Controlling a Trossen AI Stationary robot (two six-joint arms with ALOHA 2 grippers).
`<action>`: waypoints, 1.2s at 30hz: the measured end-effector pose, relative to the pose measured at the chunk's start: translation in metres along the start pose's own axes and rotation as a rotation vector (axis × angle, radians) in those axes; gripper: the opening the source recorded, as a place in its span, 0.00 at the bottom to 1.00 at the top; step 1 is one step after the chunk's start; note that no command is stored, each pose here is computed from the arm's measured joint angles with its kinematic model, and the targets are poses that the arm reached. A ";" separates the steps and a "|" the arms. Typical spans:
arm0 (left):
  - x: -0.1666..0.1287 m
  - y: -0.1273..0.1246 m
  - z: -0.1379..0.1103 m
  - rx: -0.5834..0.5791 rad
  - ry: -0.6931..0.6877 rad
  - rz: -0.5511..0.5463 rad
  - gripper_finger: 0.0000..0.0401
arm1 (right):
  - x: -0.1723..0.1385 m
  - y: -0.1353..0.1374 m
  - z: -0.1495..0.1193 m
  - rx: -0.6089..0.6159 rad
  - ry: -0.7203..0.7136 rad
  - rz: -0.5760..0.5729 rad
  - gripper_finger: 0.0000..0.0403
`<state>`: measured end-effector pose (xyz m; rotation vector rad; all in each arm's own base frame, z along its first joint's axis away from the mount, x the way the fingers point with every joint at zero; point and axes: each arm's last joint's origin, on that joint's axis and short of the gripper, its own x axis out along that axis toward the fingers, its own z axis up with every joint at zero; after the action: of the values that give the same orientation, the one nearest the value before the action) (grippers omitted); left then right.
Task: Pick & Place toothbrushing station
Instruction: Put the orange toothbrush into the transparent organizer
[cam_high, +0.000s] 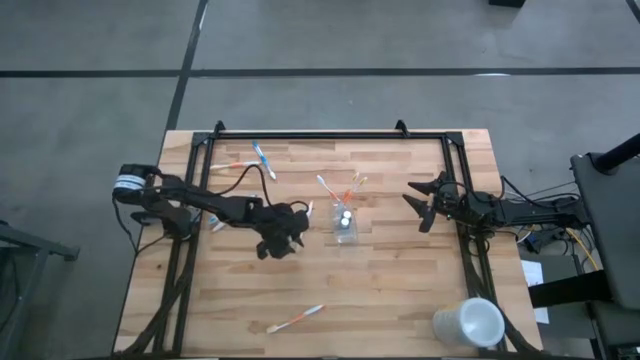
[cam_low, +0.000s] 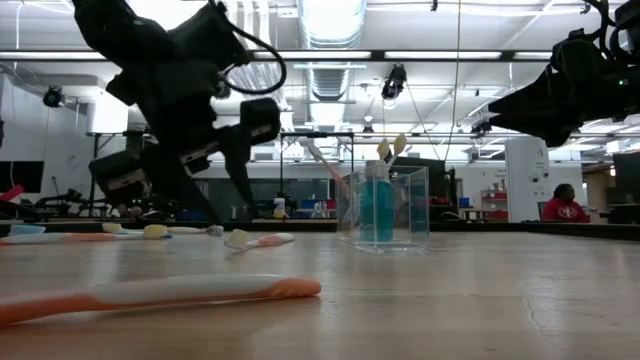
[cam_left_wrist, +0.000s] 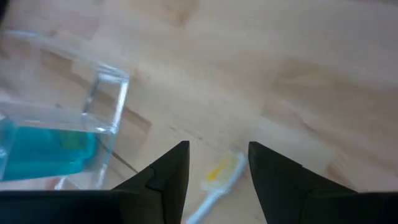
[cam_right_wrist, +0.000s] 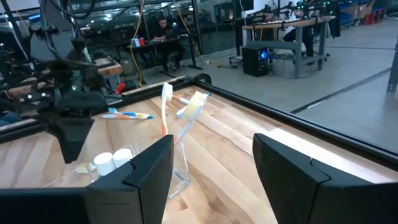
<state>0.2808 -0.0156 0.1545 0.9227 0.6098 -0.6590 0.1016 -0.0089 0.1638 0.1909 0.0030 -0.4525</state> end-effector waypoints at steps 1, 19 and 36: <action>0.001 -0.001 -0.003 0.020 0.005 -0.011 0.42 | 0.000 0.000 0.000 0.000 0.000 0.000 0.53; 0.007 0.003 -0.021 -0.035 0.032 -0.012 0.42 | 0.000 0.000 0.000 0.000 0.000 0.000 0.53; 0.017 0.001 -0.028 -0.073 0.020 -0.040 0.42 | 0.000 0.000 0.000 0.000 0.000 0.000 0.53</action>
<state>0.2870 0.0047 0.1298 0.8522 0.6674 -0.6596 0.1016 -0.0090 0.1638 0.1910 0.0028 -0.4525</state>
